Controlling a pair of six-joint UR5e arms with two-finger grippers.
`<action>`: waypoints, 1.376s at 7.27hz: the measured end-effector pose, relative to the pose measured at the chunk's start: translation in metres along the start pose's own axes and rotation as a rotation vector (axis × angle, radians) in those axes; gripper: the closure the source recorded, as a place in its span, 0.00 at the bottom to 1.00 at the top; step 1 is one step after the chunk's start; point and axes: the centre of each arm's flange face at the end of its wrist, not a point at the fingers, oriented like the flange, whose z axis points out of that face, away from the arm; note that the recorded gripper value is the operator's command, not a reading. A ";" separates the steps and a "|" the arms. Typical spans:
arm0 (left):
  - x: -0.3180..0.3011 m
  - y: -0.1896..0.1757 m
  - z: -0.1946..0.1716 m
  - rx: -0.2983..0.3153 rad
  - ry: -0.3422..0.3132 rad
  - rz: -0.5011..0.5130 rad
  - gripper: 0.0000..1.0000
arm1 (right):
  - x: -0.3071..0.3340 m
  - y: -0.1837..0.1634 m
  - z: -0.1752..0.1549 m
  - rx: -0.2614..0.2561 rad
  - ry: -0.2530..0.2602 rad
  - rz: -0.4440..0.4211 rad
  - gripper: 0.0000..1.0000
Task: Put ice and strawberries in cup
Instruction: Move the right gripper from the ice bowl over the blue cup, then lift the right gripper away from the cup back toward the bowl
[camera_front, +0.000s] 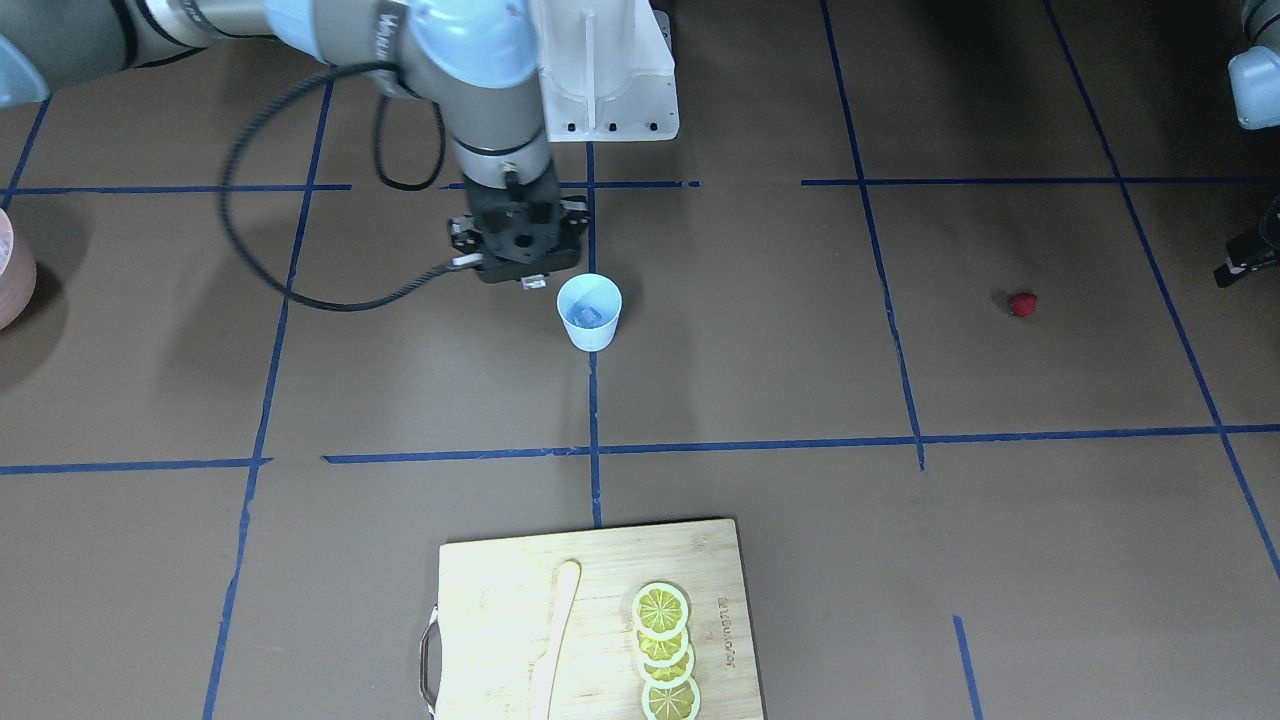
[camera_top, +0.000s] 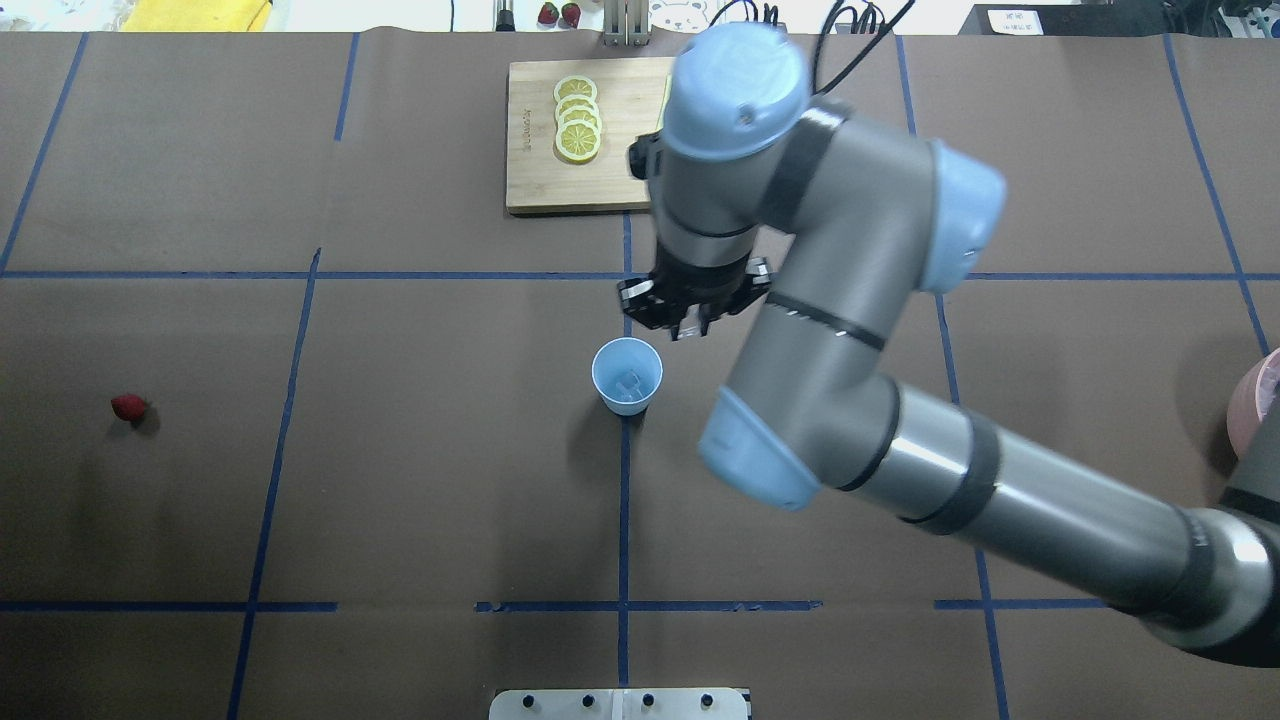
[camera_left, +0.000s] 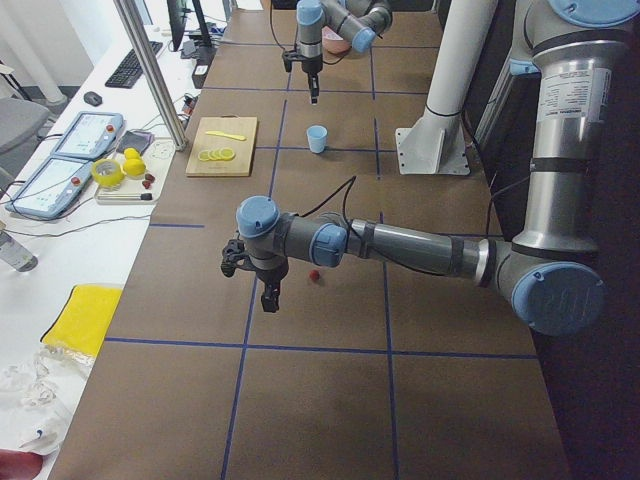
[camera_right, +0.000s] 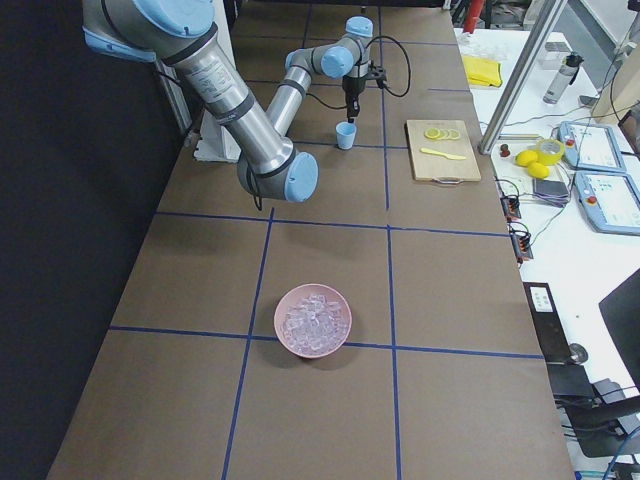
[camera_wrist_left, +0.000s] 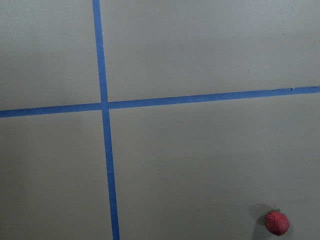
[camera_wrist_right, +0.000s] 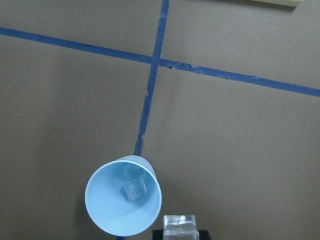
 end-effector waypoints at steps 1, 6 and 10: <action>0.000 0.000 0.000 0.000 0.000 0.000 0.00 | -0.014 0.001 0.014 0.001 0.006 -0.003 1.00; 0.000 0.000 0.000 0.000 0.000 0.002 0.00 | -0.044 0.007 0.051 0.013 0.007 0.000 0.88; -0.002 0.000 0.002 -0.003 -0.001 0.001 0.00 | -0.045 0.005 0.055 0.017 0.001 -0.004 0.01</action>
